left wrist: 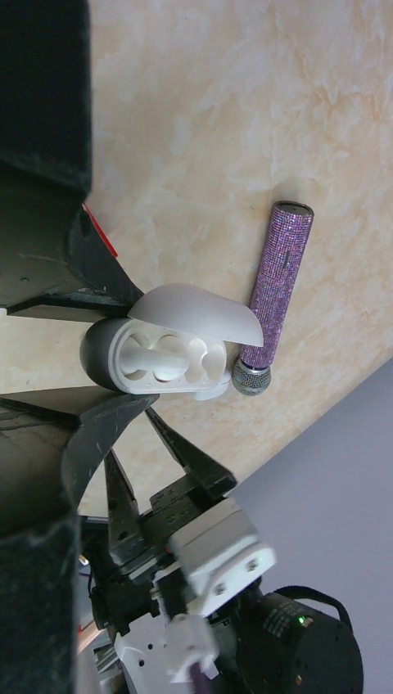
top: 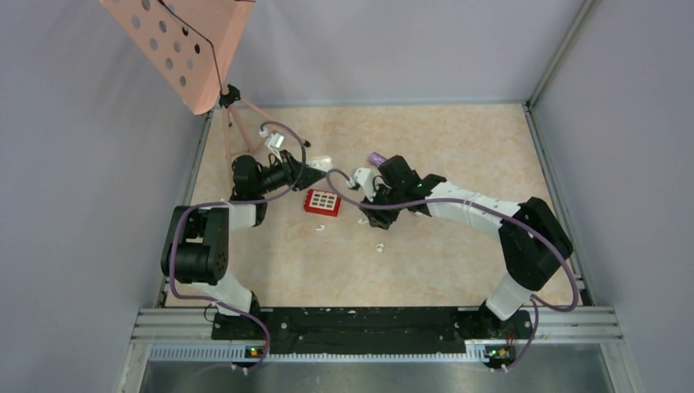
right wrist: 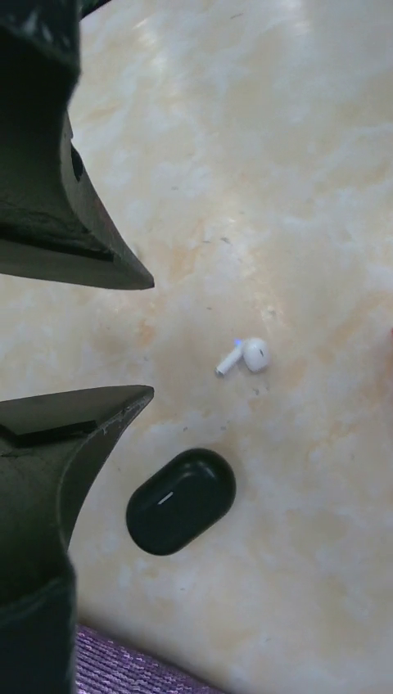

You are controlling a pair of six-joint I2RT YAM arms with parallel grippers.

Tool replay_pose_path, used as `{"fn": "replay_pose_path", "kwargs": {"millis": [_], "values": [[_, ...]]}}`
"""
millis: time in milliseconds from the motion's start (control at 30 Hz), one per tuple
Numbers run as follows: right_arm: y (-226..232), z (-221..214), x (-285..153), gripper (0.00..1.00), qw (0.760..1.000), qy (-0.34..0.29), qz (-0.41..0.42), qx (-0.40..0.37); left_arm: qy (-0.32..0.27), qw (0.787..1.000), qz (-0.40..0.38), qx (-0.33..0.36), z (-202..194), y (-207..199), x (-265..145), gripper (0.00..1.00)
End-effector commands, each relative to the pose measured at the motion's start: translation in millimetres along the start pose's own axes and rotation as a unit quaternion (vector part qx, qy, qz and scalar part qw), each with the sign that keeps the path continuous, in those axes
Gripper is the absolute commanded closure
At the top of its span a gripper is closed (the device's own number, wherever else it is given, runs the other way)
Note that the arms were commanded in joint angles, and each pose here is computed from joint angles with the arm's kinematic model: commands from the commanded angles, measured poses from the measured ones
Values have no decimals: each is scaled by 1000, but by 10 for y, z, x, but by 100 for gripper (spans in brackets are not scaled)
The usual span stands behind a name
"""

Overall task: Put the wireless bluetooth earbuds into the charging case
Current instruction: Adjust the earbud at the center of the board, then pick up the earbud from the center of the board.

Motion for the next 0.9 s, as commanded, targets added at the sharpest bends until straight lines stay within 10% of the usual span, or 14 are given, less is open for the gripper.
{"fn": "replay_pose_path", "kwargs": {"millis": [0, 267, 867], "values": [[298, -167, -139, 55, 944, -49, 121, -303, -16, 999, -17, 42, 164, -153, -9, 100], [386, -182, -28, 63, 892, -53, 193, -406, -12, 999, -11, 50, 162, -151, -20, 100], [445, -400, 228, 70, 866, -13, 228, -445, -10, 999, -7, 50, 156, -119, -14, 100]]}}
Point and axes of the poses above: each gripper's point midway between its finger pads, its own x axis out along the fingers, its own y axis along the line the jaws close on, z = x × y, the point moved 1 cm from there along -x, back along the fingers, and after that the axes turned 13 degrees about -x, right-handed, at the moved point
